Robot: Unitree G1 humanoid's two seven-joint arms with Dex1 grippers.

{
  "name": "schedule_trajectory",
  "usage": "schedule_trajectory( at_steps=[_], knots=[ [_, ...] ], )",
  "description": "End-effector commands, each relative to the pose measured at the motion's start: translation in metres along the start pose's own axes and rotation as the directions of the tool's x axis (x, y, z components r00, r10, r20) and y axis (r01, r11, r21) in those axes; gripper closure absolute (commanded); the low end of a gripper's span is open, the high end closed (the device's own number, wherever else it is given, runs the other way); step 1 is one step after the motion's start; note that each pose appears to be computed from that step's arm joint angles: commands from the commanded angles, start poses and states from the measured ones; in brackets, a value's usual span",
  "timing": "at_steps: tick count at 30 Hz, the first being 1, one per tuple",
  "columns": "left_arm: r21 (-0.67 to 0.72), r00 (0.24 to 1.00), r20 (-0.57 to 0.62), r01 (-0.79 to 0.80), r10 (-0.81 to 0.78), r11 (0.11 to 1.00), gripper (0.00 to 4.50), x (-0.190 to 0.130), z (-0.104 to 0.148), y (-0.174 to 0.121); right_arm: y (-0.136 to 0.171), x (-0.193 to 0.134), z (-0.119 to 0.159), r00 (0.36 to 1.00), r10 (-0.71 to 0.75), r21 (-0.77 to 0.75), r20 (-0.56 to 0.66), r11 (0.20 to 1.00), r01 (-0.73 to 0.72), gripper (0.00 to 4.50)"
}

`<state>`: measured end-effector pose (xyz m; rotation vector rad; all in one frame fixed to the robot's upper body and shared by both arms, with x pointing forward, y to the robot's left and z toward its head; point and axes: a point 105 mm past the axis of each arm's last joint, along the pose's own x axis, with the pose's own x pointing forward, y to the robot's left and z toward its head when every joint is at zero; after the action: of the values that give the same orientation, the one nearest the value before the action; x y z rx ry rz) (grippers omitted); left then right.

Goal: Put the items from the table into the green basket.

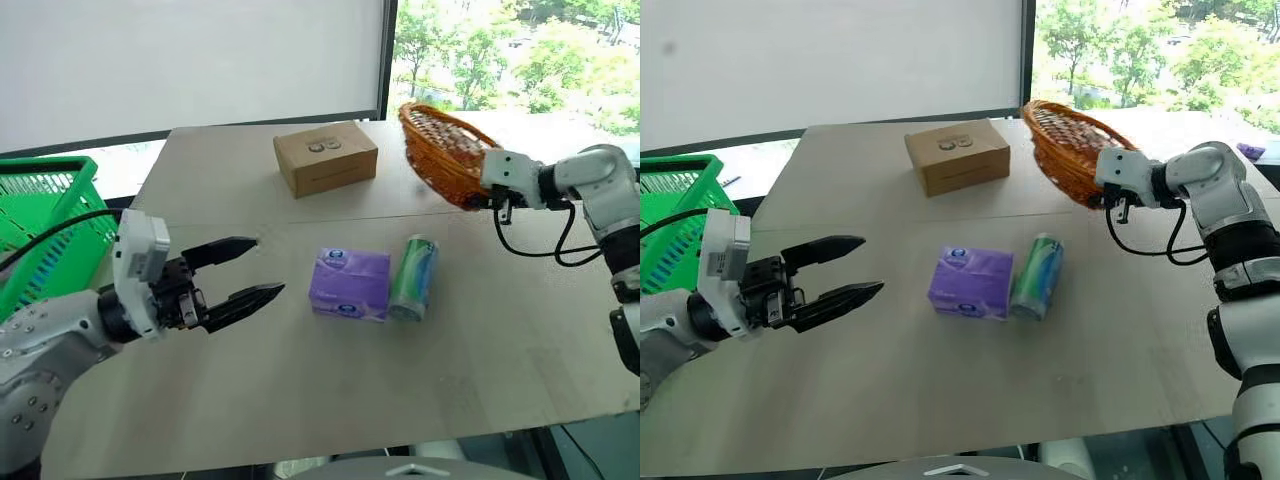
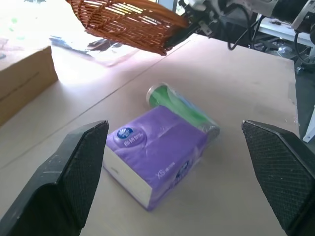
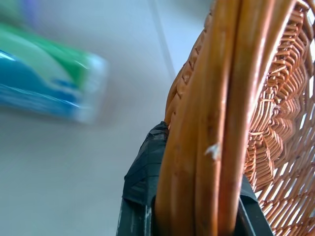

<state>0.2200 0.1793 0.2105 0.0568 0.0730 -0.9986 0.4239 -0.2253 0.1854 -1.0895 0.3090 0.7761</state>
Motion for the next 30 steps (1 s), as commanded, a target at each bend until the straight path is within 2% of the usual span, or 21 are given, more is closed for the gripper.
schedule_trajectory(
  at_steps=[1,2,6,7,10,12,14,17,19,22,25,27,30],
  knots=[
    [0.040,0.999,0.029,0.024,-0.025,0.999,0.00,0.009,0.010,0.003,-0.033,-0.022,-0.042,0.950,-0.212,-0.126,-0.231,0.974,0.187,4.46],
    [0.041,0.999,0.033,0.031,-0.032,0.999,0.00,0.011,0.010,0.004,-0.031,-0.024,-0.053,0.936,-0.211,-0.137,-0.282,0.974,0.179,3.55],
    [0.048,0.998,0.026,0.059,-0.060,0.997,0.00,0.024,0.006,0.010,-0.033,-0.032,-0.084,0.847,-0.304,-0.203,-0.435,0.950,0.237,1.86],
    [0.054,0.998,0.019,0.062,-0.063,0.997,0.00,0.026,0.005,0.011,-0.036,-0.034,-0.085,0.837,-0.325,-0.217,-0.441,0.943,0.252,1.17],
    [0.048,0.997,0.018,0.069,-0.070,0.996,0.00,0.024,0.005,0.008,-0.048,-0.033,-0.067,0.861,-0.359,-0.176,-0.360,0.933,0.315,0.04],
    [0.032,0.998,0.010,0.066,-0.067,0.997,0.00,0.020,0.000,0.003,-0.044,-0.029,-0.052,0.917,-0.293,-0.091,-0.269,0.956,0.278,0.04],
    [0.016,0.998,-0.012,0.054,-0.054,0.998,0.00,0.017,-0.008,-0.002,-0.032,-0.022,-0.034,0.974,-0.189,0.010,-0.123,0.981,0.192,0.04],
    [0.003,0.998,-0.045,0.037,-0.037,0.999,0.00,0.017,-0.019,-0.006,-0.013,-0.017,-0.006,0.988,-0.067,0.132,0.136,0.990,0.049,0.04],
    [-0.012,0.997,-0.080,0.019,-0.020,1.000,0.00,0.020,-0.029,-0.006,0.012,-0.022,0.016,0.936,0.038,0.169,0.350,0.980,-0.103,0.04],
    [0.020,0.988,-0.151,-0.017,0.020,1.000,0.00,0.029,-0.041,0.001,0.052,-0.041,0.036,0.841,0.100,0.241,0.532,0.934,-0.263,0.04],
    [0.064,0.965,-0.223,-0.124,0.136,0.990,0.00,0.039,-0.055,0.020,0.092,-0.064,0.048,0.769,0.107,0.294,0.630,0.884,-0.364,0.04],
    [0.029,0.949,-0.219,-0.228,0.229,0.973,0.00,0.044,-0.061,0.032,0.108,-0.079,0.057,0.725,0.084,0.299,0.683,0.875,-0.382,0.04],
    [-0.078,0.922,-0.242,-0.330,0.303,0.941,0.00,0.053,-0.077,0.038,0.130,-0.091,0.064,0.722,0.070,0.344,0.688,0.845,-0.410,0.04]
  ],
)
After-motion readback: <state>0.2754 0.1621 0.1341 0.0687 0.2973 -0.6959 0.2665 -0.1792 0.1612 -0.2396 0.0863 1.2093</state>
